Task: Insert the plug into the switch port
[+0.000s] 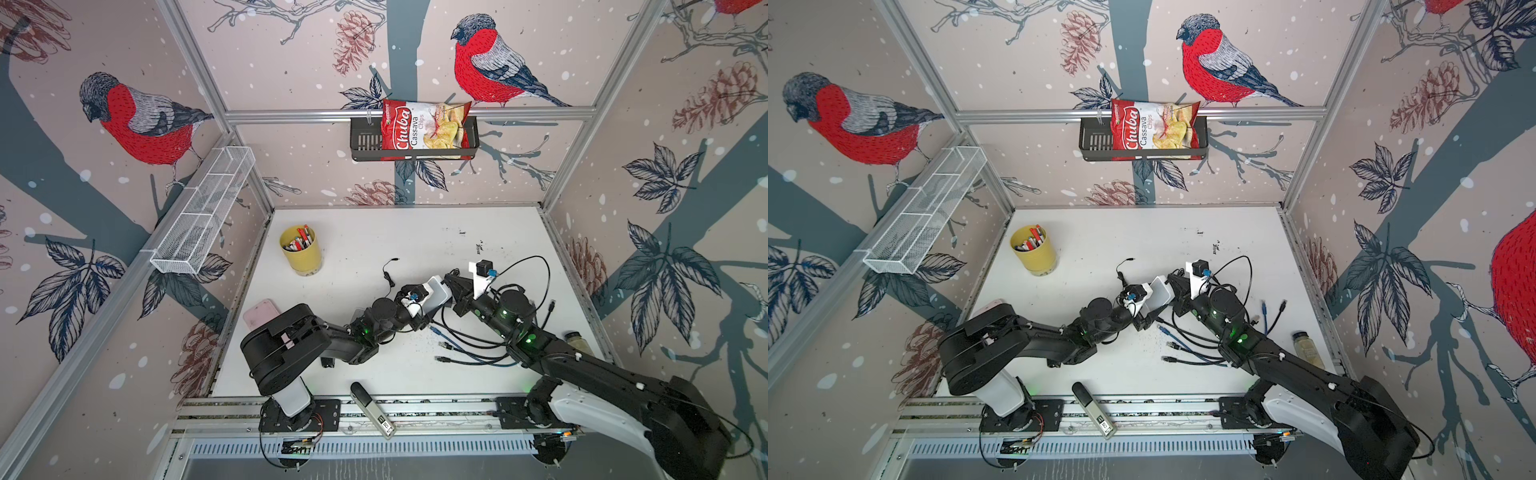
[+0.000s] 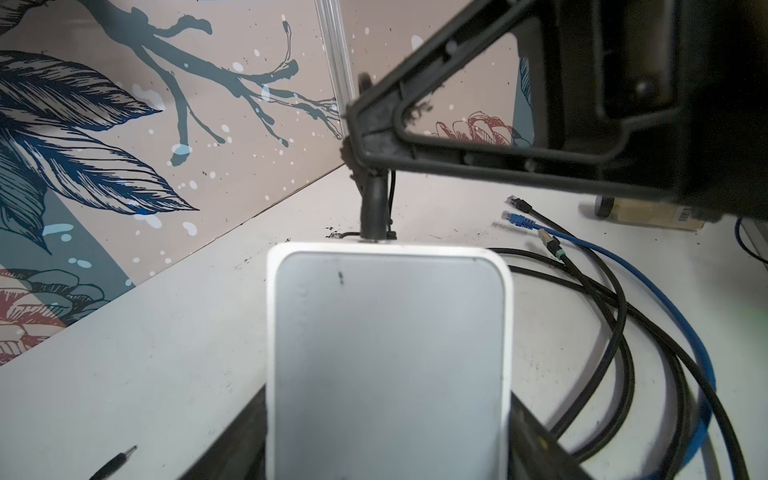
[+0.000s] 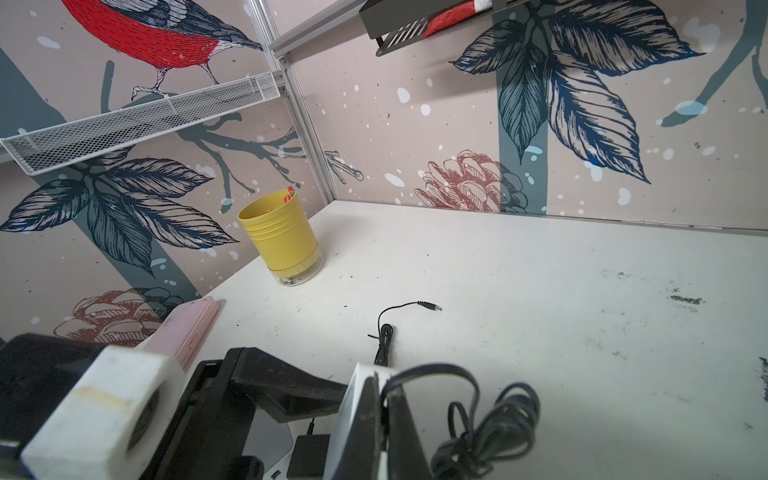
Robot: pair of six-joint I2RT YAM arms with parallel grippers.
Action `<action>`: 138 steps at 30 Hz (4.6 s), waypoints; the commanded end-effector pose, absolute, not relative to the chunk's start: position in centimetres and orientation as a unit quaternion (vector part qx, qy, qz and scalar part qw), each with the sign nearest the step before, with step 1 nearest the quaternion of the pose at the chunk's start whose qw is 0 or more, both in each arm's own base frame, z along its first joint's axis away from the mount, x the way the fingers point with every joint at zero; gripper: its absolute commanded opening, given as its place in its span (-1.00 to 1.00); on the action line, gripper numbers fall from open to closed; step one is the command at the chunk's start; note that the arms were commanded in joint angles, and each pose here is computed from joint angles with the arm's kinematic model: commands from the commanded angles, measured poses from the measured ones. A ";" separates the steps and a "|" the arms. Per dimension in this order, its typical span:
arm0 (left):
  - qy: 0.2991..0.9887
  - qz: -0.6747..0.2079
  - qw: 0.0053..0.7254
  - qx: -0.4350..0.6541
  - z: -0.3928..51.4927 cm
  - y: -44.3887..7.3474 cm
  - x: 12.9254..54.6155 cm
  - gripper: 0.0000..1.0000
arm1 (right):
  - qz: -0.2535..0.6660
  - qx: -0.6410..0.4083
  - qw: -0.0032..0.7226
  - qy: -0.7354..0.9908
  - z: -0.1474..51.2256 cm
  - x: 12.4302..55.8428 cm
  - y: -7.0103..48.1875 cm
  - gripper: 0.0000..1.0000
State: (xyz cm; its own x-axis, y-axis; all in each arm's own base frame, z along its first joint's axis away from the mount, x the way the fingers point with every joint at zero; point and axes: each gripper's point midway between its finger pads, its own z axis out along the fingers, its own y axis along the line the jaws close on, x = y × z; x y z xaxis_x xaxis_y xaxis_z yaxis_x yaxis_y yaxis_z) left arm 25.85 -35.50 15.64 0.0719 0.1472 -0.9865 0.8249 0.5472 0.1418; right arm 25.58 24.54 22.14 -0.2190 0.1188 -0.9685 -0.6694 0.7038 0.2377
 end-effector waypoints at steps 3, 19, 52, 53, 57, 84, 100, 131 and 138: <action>0.565 -0.297 0.683 0.354 20.7 -35.2 25.8 -1.00 | 0.338 -0.227 0.538 0.738 19.0 24.5 25.7 -1.00; 0.524 -0.278 0.723 0.355 24.0 -34.8 26.0 -1.00 | 0.349 -0.240 0.505 0.752 16.8 24.0 27.2 -1.00; 0.652 -0.252 0.622 0.353 18.2 -34.3 27.8 -1.00 | 0.304 -0.176 0.516 0.781 19.6 28.2 25.4 0.11; 0.657 -0.250 0.617 0.353 17.9 -34.3 28.0 -1.00 | 0.304 -0.176 0.516 0.781 19.7 28.2 25.3 0.22; 0.672 -0.243 0.609 0.344 17.5 -34.1 28.8 -1.00 | 0.294 -0.178 0.518 0.783 19.9 28.1 24.6 0.61; 0.820 -0.161 0.482 0.265 14.6 -36.2 38.0 -1.00 | 0.271 -0.145 0.421 0.853 11.5 28.6 21.2 0.98; 0.860 -0.146 0.424 0.245 11.4 -33.9 38.0 -1.00 | 0.318 -0.198 0.315 0.872 6.4 27.9 27.7 0.20; 0.907 -0.086 0.322 0.259 5.4 -32.0 37.1 -1.00 | 0.260 -0.086 0.352 0.895 3.1 41.1 24.3 -0.04; 0.910 -0.087 0.301 0.272 4.2 -32.1 36.5 -1.00 | 0.256 -0.078 0.348 0.898 2.6 42.1 23.7 0.06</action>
State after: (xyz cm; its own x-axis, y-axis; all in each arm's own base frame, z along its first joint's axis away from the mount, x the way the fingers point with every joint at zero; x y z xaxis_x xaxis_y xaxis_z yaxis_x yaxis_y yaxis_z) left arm 36.79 -31.98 4.47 -0.6687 0.4251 -0.6100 0.5305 0.8476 0.0092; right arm 42.24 23.91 3.21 -0.7339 0.0608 -0.6766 -0.3151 0.8519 0.4183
